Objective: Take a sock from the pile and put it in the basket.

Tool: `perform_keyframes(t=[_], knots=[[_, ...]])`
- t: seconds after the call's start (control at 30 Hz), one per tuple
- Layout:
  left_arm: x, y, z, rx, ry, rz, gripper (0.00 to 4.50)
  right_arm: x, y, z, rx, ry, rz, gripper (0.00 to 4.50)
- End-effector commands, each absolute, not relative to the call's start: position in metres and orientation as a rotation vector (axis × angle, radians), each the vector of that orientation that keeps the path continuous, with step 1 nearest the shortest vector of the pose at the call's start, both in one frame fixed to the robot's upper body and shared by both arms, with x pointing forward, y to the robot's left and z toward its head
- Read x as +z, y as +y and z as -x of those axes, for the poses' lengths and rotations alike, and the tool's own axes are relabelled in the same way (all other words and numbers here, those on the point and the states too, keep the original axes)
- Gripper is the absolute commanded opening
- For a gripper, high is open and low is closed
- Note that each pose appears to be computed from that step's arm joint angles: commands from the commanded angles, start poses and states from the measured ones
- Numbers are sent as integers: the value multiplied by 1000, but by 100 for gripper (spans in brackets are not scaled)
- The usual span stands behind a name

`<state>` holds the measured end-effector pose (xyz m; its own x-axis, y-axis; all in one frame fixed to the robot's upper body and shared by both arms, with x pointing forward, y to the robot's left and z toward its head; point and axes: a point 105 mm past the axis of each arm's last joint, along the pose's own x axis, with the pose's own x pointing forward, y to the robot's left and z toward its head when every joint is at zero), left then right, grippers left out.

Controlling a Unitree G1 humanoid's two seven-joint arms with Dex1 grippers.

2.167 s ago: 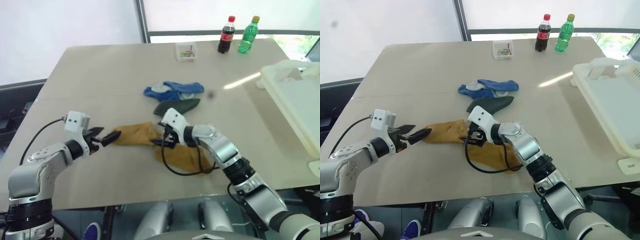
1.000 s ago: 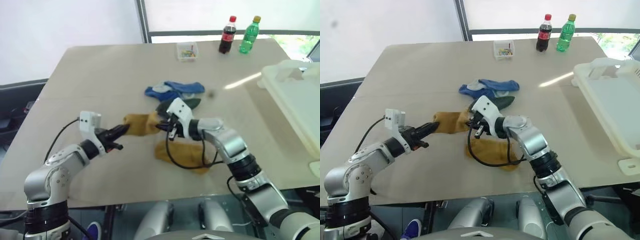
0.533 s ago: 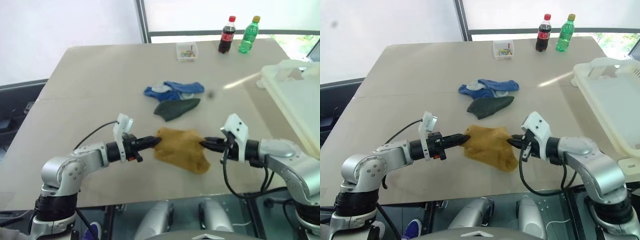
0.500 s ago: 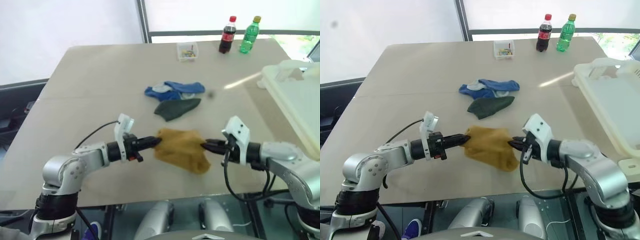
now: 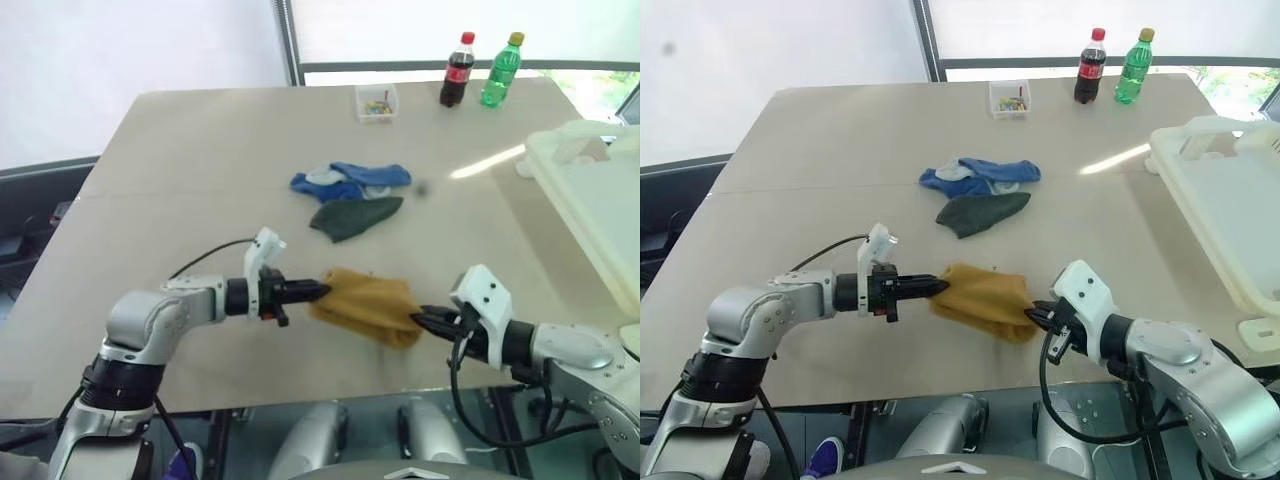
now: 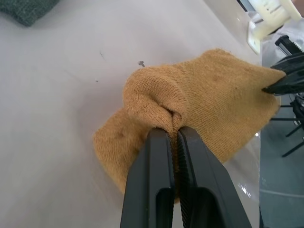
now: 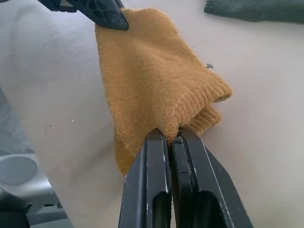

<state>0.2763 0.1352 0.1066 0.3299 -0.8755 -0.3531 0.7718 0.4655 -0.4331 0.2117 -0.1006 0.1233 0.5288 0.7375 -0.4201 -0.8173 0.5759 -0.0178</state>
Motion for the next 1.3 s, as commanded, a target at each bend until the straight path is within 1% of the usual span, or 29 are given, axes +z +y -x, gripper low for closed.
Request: perform_keyframes(t=[0.03, 0.17, 0.3, 0.4, 0.53, 0.57, 0.63, 0.67, 0.7, 0.73, 0.8, 0.83, 0.87, 0.93, 0.97, 1.03, 1.1, 1.23, 1.3], knots=[[110, 134, -275, -1108, 574, 143, 6, 129, -101, -206, 938, 368, 244, 0], [105, 134, -279, -1095, 569, 105, 6, 120, -105, -201, 929, 401, 249, 0], [94, 131, -284, -1087, 559, 51, 6, 98, -110, -194, 921, 475, 265, 0], [85, 132, -288, -1071, 563, 6, 6, 88, -112, -194, 906, 486, 265, 0], [84, 132, -285, -1090, 575, 1, 6, 83, -114, -197, 900, 483, 285, 0], [84, 132, -286, -1089, 571, 6, 75, 82, -115, -197, 899, 482, 292, 0], [87, 131, -284, -1100, 566, 27, 132, 81, -114, -200, 909, 467, 302, 0], [88, 131, -284, -1102, 562, 29, 197, 82, -113, -203, 908, 447, 294, 0], [90, 131, -283, -1104, 558, 30, 234, 84, -113, -207, 897, 433, 278, 0], [92, 131, -283, -1105, 551, 31, 293, 85, -112, -208, 909, 424, 262, 33], [96, 132, -280, -1108, 540, 41, 392, 87, -112, -210, 909, 405, 273, 110], [100, 134, -275, -1123, 543, 56, 430, 89, -112, -208, 926, 400, 282, 148], [102, 138, -270, -1127, 545, 54, 433, 93, -113, -209, 918, 372, 294, 191], [106, 146, -265, -1125, 544, 42, 433, 100, -115, -210, 901, 334, 296, 290], [108, 150, -264, -1118, 539, 39, 433, 105, -115, -206, 929, 324, 287, 338], [114, 158, -264, -1108, 514, 40, 433, 117, -116, -201, 956, 289, 253, 338], [121, 163, -266, -1105, 481, 53, 433, 129, -118, -202, 961, 239, 245, 338], [140, 152, -264, -1182, 401, 123, 433, 144, -117, -216, 935, 160, 215, 338], [145, 142, -262, -1227, 376, 141, 433, 143, -111, -225, 954, 143, 256, 338]])
